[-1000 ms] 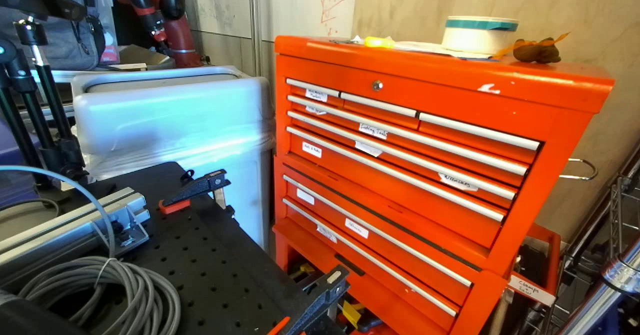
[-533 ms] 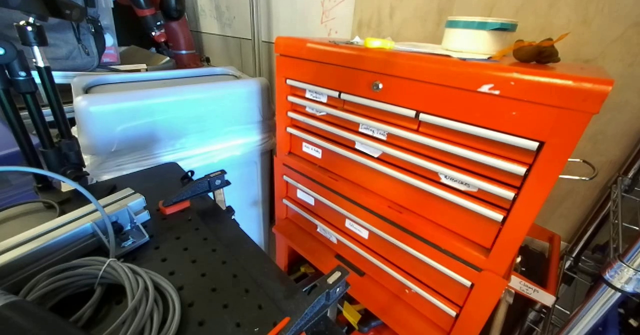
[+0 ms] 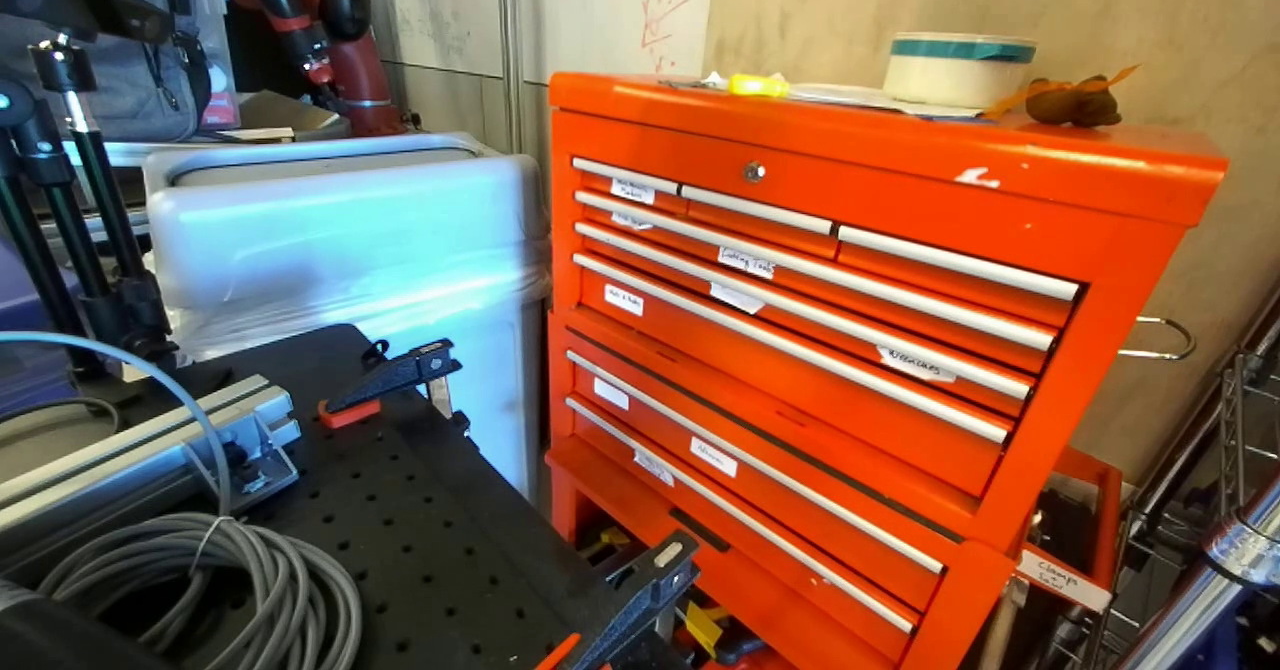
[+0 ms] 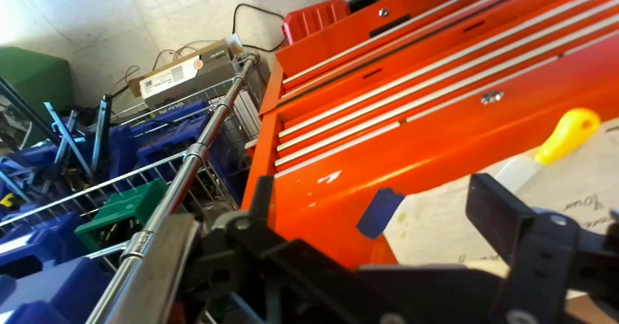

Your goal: Put the plush toy inside the pot

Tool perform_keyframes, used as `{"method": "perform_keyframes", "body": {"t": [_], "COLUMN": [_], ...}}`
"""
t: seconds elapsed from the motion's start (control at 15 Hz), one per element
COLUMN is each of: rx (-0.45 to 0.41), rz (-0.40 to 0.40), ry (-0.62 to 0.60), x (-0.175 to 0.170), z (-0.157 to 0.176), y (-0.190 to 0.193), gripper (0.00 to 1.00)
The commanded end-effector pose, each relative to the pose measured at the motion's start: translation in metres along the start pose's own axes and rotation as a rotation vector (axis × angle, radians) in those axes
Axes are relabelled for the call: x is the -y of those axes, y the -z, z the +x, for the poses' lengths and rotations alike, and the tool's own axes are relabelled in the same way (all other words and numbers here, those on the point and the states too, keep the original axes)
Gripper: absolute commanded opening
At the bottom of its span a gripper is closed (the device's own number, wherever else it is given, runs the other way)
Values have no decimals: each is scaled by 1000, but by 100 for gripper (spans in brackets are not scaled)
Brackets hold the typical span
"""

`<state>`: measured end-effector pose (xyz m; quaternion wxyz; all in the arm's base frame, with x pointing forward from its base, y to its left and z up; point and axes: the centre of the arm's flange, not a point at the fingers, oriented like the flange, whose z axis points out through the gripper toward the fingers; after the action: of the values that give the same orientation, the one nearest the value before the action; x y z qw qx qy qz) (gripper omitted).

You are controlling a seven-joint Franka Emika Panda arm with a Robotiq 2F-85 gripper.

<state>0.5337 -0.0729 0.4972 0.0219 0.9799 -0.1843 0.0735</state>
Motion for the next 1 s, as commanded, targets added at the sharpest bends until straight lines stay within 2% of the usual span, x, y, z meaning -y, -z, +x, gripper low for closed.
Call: {"method": "perform_keyframes", "body": {"t": [0.0, 0.33, 0.67, 0.93], "rx": [-76, -135, -199, -223], "rz": [-31, -52, -71, -35], "ry": [-186, -452, -710, -930], "x": [-3, -12, -34, -41], "z": [27, 47, 70, 88], "y": [-9, -29, -61, -91], "gripper": [100, 100, 100, 100]}}
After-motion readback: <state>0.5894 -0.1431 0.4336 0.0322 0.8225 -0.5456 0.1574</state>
